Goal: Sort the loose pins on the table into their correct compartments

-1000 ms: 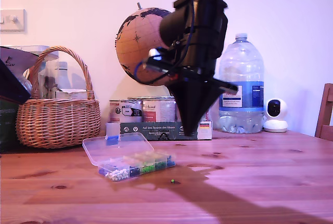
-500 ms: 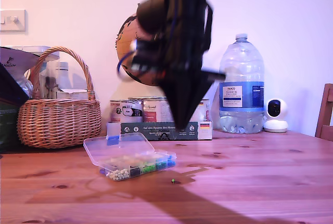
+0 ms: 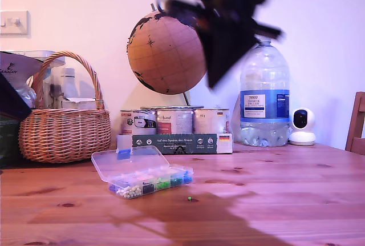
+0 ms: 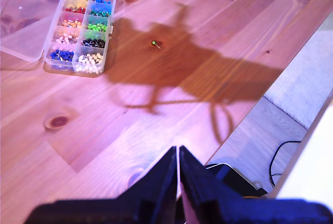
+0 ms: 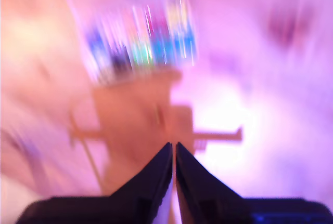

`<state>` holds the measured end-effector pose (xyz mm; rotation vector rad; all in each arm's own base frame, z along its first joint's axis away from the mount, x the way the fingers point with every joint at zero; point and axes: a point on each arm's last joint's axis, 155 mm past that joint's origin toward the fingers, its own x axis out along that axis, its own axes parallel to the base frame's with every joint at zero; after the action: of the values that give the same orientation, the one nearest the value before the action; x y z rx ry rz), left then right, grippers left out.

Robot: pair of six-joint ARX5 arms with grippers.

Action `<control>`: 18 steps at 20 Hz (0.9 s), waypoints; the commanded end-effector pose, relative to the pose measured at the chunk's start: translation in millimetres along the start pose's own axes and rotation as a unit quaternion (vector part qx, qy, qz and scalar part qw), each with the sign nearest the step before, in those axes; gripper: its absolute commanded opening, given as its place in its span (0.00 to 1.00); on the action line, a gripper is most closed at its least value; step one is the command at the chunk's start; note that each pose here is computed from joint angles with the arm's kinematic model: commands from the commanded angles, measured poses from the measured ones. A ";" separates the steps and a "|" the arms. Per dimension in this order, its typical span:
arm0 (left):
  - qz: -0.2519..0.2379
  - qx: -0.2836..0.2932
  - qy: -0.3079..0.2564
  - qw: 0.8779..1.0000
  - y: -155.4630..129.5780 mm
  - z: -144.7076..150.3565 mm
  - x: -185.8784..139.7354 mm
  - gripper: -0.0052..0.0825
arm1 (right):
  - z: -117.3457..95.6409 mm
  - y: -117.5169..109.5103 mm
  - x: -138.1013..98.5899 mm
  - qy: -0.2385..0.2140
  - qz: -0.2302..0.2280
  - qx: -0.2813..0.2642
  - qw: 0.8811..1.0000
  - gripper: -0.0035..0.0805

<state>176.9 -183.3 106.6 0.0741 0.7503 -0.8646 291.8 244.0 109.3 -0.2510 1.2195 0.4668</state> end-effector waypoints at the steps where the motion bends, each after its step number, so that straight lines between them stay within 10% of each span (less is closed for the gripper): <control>1: -0.001 -0.003 0.005 1.000 0.1 -4.1 2.2 0.03 | -19.5 4.6 15.8 0.046 0.010 0.003 0.999 0.03; 7: -0.001 -0.003 0.005 1.000 0.1 -4.0 2.2 0.03 | -23.9 24.3 22.2 0.068 0.068 0.040 0.995 0.22; 18: -0.001 -0.002 0.005 1.000 0.1 -4.0 2.2 0.03 | -7.0 22.1 69.9 0.073 0.060 0.093 0.991 0.20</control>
<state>177.0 -183.3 106.9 0.0741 0.7495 -0.8647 286.6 268.7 34.4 -0.0692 1.4488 0.4316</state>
